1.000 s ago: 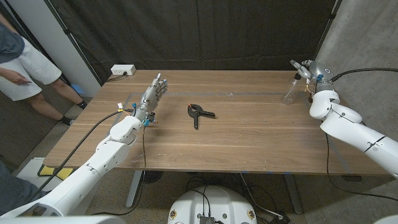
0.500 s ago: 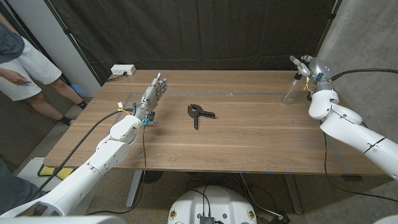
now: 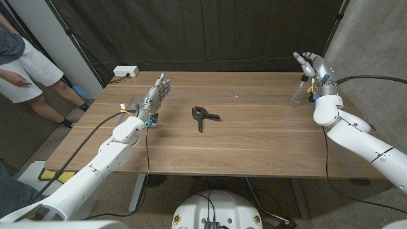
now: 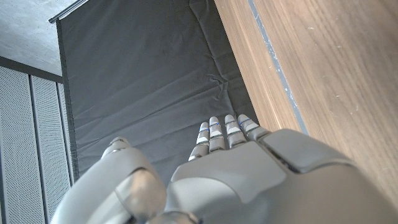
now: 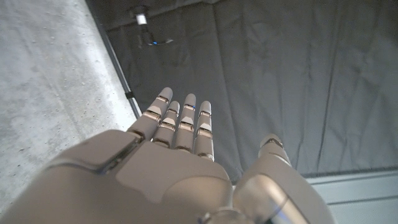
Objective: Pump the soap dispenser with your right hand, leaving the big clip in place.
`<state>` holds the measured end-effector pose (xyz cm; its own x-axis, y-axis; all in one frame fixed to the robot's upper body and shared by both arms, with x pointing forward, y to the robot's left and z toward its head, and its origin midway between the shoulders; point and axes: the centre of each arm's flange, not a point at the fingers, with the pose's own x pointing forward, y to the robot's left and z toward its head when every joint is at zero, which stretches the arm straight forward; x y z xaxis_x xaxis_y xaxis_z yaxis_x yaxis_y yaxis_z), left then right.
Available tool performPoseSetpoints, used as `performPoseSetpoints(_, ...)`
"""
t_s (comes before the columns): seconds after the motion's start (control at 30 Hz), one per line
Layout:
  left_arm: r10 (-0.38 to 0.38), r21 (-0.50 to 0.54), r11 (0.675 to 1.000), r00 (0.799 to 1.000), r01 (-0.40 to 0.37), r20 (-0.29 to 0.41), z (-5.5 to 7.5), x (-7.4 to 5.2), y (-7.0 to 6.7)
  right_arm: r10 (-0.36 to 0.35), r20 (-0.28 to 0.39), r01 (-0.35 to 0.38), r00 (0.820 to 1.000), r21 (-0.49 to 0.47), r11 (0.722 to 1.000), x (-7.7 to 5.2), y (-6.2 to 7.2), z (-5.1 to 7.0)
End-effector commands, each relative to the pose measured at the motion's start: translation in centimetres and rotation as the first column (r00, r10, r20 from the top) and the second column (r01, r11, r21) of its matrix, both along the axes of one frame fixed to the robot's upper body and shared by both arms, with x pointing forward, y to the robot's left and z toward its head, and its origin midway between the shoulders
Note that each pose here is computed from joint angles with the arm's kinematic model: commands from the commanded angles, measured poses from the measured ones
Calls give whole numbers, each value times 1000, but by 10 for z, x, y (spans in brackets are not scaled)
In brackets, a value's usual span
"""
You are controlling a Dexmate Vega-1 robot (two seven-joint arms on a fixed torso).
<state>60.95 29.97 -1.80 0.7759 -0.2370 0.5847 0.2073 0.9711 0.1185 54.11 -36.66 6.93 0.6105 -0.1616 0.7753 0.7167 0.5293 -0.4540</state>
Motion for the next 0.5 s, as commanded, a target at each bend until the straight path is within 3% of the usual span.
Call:
performPoseSetpoints(0.03,-7,23,1000,1000,7,1,4,0,0,158,79,-162,984,44,986,-8,17,-11)
performPoseSetpoints(0.2,-9,13,1000,1000,9,-1,2,1,1,243,110,-252,964,78,964,-7,21,-15)
performPoseSetpoints(0.5,-15,21,1000,1000,15,5,1,-1,2,355,102,-365,929,112,924,-2,30,-22)
